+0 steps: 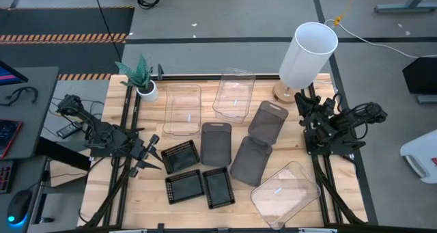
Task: Stack baskets by color
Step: Stack the bottom right black bin on the top of the top right black bin
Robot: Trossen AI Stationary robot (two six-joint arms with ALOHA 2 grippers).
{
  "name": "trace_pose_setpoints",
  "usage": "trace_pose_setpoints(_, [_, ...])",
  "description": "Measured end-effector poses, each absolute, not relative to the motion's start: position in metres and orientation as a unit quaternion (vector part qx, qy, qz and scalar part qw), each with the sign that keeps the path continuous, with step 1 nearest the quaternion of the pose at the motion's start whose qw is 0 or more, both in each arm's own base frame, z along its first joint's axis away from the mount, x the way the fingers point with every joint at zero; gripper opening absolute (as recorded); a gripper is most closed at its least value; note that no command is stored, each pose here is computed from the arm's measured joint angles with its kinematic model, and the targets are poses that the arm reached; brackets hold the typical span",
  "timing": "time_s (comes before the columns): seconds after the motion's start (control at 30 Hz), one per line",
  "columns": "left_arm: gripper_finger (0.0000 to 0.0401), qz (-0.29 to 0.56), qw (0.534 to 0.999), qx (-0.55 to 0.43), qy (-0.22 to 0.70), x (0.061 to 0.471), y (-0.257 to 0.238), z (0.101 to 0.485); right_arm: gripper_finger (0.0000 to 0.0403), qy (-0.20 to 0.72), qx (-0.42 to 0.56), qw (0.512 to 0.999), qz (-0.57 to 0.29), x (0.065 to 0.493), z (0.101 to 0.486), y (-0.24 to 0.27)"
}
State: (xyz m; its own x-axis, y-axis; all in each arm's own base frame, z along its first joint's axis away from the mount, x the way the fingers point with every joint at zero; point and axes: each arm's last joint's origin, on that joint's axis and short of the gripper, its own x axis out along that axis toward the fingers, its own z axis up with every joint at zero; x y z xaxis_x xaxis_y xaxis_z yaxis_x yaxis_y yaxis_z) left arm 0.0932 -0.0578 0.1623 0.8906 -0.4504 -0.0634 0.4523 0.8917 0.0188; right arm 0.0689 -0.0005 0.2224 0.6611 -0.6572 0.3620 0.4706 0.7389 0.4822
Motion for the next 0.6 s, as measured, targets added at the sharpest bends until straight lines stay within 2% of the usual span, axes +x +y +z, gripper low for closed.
trace_pose_setpoints(0.13, [0.0121,-0.232,0.972,0.016,0.029,0.093,-0.058,0.162,0.0110,-0.268,0.196,0.888,-0.318,0.069,0.222,-0.001])
trace_pose_setpoints(0.2, [0.0121,-0.232,0.972,0.017,0.029,0.093,-0.058,0.162,0.0110,-0.264,0.173,0.897,-0.309,0.069,0.223,0.000])
trace_pose_setpoints(0.3, [0.0121,-0.232,0.972,0.016,0.029,0.093,-0.058,0.162,0.0110,-0.230,0.125,0.917,-0.302,0.072,0.230,0.001])
trace_pose_setpoints(0.6, [0.0121,-0.232,0.972,0.016,0.029,0.093,-0.058,0.162,0.0109,-0.122,0.097,0.949,-0.275,0.082,0.241,0.006])
